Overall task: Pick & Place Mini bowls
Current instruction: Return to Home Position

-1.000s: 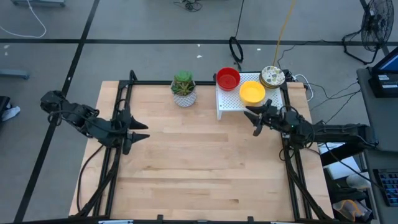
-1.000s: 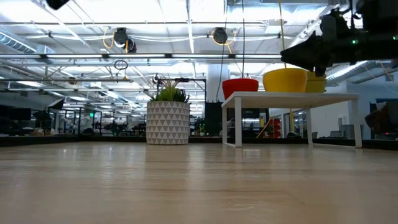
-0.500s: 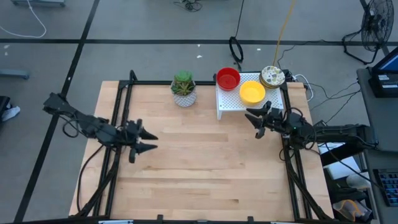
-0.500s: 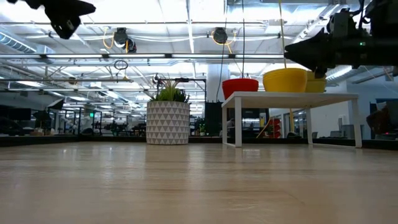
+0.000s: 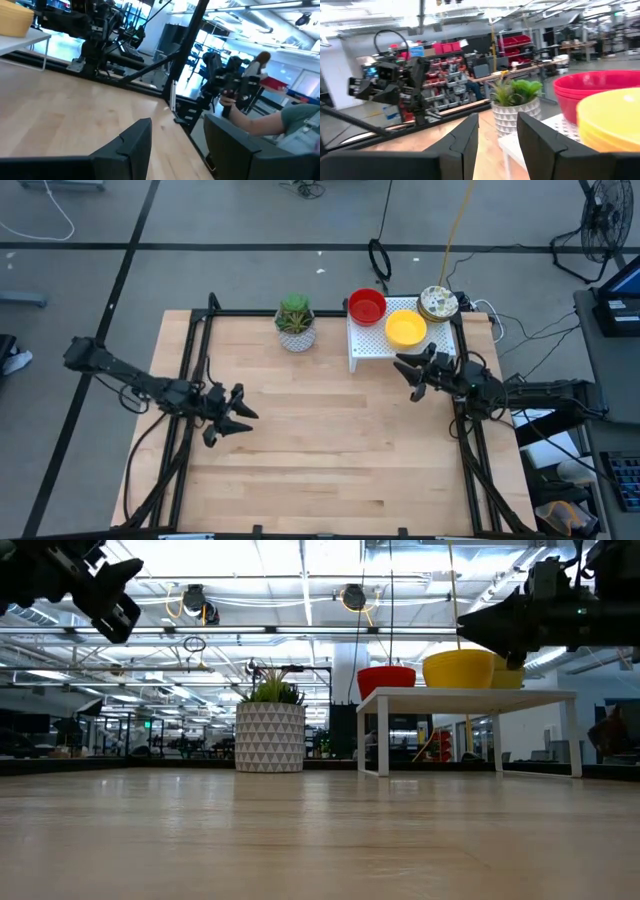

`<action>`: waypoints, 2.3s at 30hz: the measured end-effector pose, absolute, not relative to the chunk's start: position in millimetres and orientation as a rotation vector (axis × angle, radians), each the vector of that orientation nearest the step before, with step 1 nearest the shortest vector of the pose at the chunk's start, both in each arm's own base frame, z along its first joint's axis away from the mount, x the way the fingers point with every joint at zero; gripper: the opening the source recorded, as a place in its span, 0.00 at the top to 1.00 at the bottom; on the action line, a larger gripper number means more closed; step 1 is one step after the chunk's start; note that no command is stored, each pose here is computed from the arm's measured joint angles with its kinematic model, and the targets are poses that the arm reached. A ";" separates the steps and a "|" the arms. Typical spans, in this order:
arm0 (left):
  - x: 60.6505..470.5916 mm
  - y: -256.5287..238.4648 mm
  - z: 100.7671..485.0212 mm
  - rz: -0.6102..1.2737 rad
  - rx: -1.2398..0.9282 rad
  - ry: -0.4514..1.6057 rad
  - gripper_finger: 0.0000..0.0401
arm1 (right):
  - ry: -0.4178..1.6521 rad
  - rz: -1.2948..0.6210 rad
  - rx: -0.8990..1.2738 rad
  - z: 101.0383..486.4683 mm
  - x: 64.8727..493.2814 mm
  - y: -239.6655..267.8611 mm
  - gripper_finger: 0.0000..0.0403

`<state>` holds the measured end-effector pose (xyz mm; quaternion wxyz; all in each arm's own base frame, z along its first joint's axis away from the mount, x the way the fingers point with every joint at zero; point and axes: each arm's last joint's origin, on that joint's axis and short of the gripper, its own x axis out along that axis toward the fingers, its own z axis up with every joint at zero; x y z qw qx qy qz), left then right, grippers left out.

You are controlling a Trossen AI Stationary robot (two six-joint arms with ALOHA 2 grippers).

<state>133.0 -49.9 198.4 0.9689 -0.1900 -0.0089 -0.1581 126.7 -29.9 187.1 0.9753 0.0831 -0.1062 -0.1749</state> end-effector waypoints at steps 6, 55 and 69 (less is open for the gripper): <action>134.8 -38.8 191.0 -0.308 -0.377 -0.017 0.54 | -0.184 -0.480 0.175 183.1 125.9 -33.3 0.69; 102.1 51.1 186.9 -0.133 -0.272 -0.122 0.54 | -0.080 -0.660 0.168 171.8 124.1 -37.6 0.69; 99.2 67.4 187.1 0.455 -0.090 -0.202 0.54 | -0.080 -0.660 0.168 171.8 124.1 -37.6 0.69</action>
